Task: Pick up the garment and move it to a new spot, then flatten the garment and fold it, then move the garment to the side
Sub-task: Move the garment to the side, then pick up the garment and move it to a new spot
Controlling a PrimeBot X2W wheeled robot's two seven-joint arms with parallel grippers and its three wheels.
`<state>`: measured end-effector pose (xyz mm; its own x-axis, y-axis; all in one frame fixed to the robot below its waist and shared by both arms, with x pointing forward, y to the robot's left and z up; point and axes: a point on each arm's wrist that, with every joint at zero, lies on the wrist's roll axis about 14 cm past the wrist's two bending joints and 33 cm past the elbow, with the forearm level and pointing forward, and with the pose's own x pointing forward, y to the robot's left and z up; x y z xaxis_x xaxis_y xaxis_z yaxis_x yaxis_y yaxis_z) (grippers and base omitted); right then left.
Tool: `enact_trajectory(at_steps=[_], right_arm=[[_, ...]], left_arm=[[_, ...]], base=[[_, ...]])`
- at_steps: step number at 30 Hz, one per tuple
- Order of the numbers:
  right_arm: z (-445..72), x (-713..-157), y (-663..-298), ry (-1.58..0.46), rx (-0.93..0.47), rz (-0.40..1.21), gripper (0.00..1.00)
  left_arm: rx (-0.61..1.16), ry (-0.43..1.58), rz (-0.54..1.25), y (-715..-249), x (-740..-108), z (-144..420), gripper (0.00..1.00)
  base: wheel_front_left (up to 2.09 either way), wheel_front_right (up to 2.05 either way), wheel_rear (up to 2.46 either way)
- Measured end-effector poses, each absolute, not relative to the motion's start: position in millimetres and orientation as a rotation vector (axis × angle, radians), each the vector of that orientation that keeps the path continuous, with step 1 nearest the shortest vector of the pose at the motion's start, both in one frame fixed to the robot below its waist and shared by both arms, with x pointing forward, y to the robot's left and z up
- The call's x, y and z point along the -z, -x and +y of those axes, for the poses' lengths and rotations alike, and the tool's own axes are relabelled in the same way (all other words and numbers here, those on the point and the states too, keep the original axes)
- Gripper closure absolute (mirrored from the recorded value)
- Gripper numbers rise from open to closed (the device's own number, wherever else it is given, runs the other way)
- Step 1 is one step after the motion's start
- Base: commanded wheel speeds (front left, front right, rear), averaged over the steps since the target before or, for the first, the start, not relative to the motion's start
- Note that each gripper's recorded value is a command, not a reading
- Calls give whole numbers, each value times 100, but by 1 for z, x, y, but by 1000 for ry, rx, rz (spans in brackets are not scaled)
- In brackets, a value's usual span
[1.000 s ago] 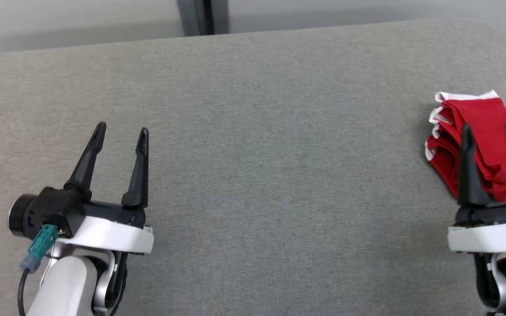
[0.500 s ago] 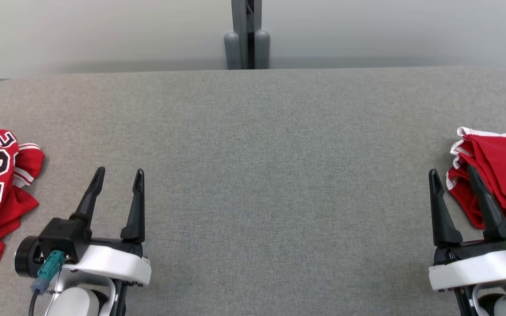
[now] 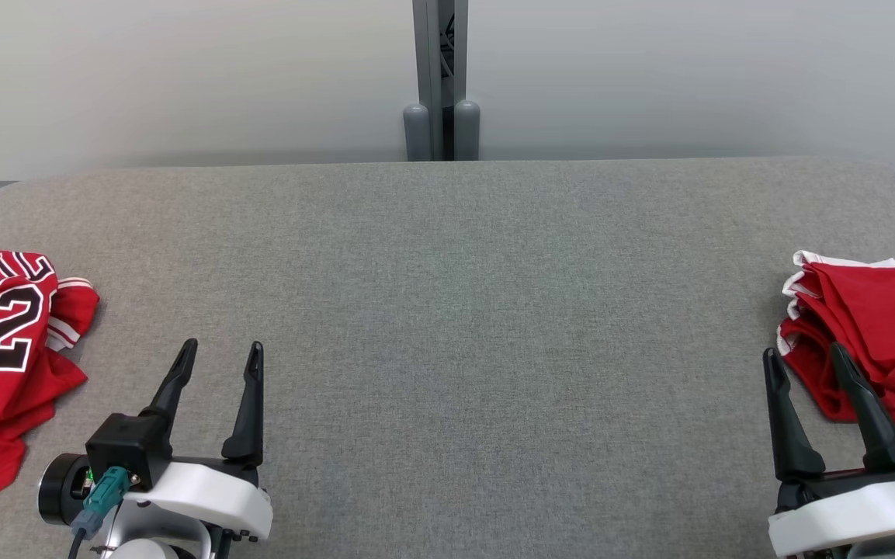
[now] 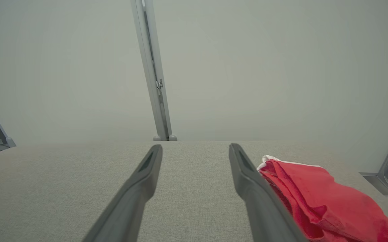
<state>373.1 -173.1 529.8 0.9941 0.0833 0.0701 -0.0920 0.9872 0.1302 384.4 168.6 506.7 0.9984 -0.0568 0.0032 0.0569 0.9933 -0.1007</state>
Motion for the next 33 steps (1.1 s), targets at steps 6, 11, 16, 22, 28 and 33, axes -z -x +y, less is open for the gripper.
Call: enact_trajectory(at_steps=[6, 11, 16, 22, 28, 33], right_arm=[[-174, -531, -370, -129, -88, -63, 0], [-175, -531, -369, -132, -84, -62, 0], [-175, -527, -369, -139, -80, -49, 0], [-176, -526, -369, -147, -78, -51, 0], [-177, -526, -370, -145, -75, -52, 0], [-162, -527, -378, -131, -122, -48, 0]], left_arm=[[54, 99, 6, -385, -507, 170, 0], [55, 98, 10, -386, -506, 169, 0], [54, 94, 17, -387, -504, 169, 0], [56, 97, 22, -387, -503, 169, 0], [52, 99, 22, -385, -504, 170, 0], [4, 109, 4, -381, -507, 184, 0]], base=[[0, 0, 0], [0, 0, 0], [0, 0, 0], [0, 0, 0], [0, 0, 0], [0, 0, 0]])
